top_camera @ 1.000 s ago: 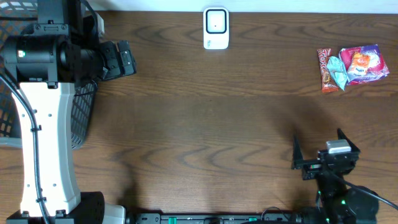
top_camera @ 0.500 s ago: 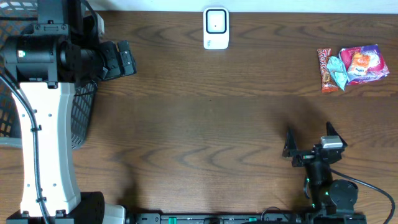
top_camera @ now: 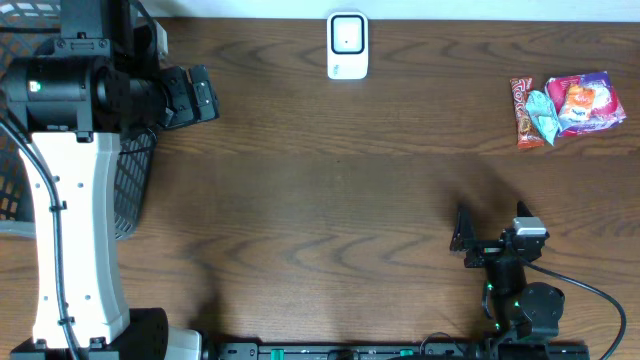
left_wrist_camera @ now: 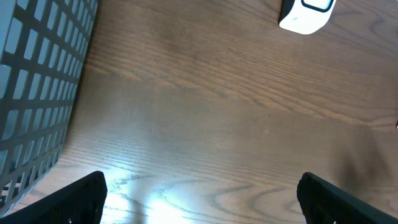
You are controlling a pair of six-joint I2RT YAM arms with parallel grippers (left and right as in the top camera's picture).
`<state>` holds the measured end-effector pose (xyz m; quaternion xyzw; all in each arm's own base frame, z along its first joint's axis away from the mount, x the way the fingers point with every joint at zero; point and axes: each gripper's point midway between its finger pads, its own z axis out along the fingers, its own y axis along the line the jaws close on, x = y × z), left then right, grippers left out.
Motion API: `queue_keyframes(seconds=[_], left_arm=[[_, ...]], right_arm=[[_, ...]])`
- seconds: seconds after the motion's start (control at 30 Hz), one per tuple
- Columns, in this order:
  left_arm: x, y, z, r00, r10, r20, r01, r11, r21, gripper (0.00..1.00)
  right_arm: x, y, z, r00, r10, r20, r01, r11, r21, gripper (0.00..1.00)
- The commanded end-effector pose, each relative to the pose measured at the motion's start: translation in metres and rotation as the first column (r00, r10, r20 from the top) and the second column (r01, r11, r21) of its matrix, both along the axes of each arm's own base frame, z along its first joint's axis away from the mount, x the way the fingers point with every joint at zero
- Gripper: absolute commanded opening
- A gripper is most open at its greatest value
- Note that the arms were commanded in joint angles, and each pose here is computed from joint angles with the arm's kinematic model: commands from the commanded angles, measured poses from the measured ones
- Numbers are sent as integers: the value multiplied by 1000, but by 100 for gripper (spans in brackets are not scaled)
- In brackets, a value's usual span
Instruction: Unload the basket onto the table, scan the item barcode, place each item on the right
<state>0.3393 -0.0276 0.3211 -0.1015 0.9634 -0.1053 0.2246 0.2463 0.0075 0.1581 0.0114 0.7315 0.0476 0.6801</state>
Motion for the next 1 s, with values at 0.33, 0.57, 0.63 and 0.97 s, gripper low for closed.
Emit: queue_keyframes(seconds=[0.33,0.57,0.63,0.97], left_arm=[[1,-2,-4,1000,-1,-13,1,1000,-10,98],[1,-2,-4,1000,-1,-14,1,1000,-10,98],[1,-2,-4,1000,-1,-13,1,1000,-10,98],[1,-2,-4,1000,-1,-13,1,1000,-10,98]], right_arm=[[0,1,-1,1000,-4,-2,4,1000,-13,99],[0,1,-2,1000,-2,-2,2,999,-38,99],[0,1,-2,1000,-2,-2,2,999,-38,99],[0,1,-2,1000,-2,-3,2,999,-38,99]])
